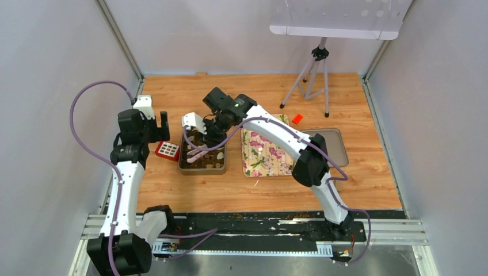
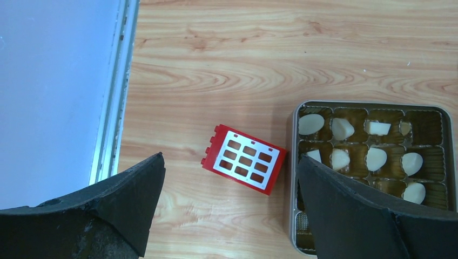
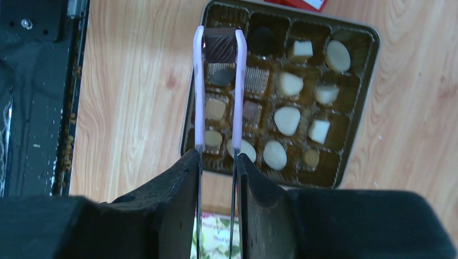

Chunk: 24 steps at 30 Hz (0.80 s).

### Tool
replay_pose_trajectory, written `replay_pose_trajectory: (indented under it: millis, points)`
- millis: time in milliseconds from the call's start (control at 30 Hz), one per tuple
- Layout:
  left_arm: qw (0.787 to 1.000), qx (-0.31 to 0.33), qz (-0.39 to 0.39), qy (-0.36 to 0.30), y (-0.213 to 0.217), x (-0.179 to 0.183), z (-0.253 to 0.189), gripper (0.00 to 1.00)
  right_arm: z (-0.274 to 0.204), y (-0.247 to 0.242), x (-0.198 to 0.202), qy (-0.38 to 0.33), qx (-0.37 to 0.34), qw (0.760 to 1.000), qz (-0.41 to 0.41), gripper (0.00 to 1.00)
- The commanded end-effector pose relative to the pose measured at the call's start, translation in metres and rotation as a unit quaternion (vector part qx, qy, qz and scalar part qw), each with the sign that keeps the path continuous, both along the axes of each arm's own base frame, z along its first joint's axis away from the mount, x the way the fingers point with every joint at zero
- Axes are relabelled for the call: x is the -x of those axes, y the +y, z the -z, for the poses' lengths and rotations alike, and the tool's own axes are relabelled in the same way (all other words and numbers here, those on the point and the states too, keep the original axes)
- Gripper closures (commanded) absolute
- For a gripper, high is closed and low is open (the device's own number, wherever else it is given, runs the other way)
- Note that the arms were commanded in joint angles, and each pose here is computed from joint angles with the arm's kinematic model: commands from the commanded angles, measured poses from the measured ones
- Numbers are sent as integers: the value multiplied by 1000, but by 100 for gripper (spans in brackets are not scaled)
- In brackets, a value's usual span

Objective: Pack the chocolate
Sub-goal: Place the fake chocolate in the packing box.

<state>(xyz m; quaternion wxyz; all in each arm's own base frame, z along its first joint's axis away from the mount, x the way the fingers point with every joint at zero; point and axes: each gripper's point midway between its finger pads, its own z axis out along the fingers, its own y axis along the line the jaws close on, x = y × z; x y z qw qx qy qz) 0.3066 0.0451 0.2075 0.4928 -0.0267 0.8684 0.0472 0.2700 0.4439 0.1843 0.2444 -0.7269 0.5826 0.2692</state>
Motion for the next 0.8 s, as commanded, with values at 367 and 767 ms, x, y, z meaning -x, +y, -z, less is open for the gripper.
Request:
replay_pose_trajectory:
  millis: [367,767]
  points:
    - [999,9,2,-31,-3,3,-20,0,14,53,-2,12,-42,999,17,79]
    - [999,20,-14,-21,0,-3,-8,0,16,47,7,41,-33,998,21,60]
